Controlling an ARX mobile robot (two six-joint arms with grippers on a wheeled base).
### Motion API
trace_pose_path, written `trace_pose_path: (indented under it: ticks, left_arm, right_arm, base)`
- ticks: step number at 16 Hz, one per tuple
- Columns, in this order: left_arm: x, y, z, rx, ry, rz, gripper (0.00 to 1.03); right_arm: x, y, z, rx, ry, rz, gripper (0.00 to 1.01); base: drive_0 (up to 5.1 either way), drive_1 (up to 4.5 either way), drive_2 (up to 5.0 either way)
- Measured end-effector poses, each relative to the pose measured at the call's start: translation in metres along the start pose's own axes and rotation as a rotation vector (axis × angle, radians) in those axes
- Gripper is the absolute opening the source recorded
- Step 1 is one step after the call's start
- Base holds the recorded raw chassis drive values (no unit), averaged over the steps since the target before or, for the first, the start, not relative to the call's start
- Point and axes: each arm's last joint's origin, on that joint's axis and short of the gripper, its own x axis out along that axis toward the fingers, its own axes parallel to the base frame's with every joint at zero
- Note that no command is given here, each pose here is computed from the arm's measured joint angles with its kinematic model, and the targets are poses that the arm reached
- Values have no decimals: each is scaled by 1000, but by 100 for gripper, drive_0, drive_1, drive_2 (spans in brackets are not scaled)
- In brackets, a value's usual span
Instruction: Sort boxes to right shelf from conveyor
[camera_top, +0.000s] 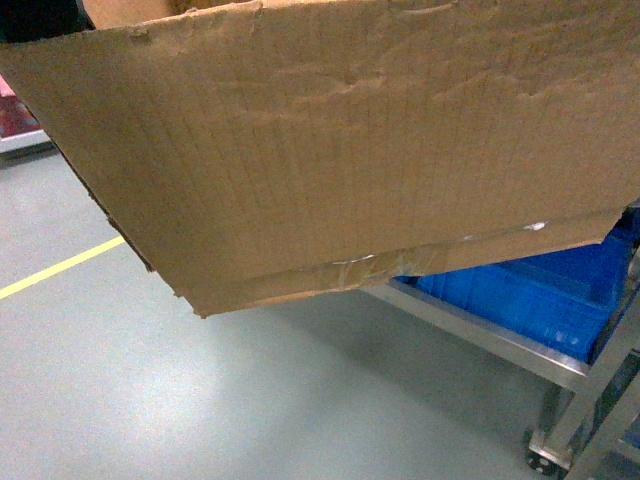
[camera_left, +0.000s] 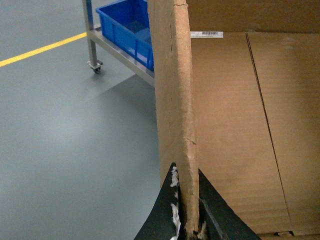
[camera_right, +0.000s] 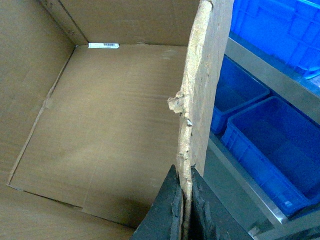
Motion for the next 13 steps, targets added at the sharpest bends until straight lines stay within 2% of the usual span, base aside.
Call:
trace_pose_path:
  ticks: [1, 7, 13]
  left_arm:
    - [0, 0, 0, 0, 0, 0, 2]
    - [-1, 0, 0, -1, -2, -1, 2]
    - [1, 0, -1, 2, 6, 2, 2]
  right_arm:
    - [0, 0, 0, 0, 0, 0, 2]
    - [-1, 0, 1, -1, -3, 0, 2]
    - [2, 0, -1, 2, 5, 1, 2]
  base:
    - [-129, -129, -129]
    - [-144, 278, -566]
    - [-146, -128, -164]
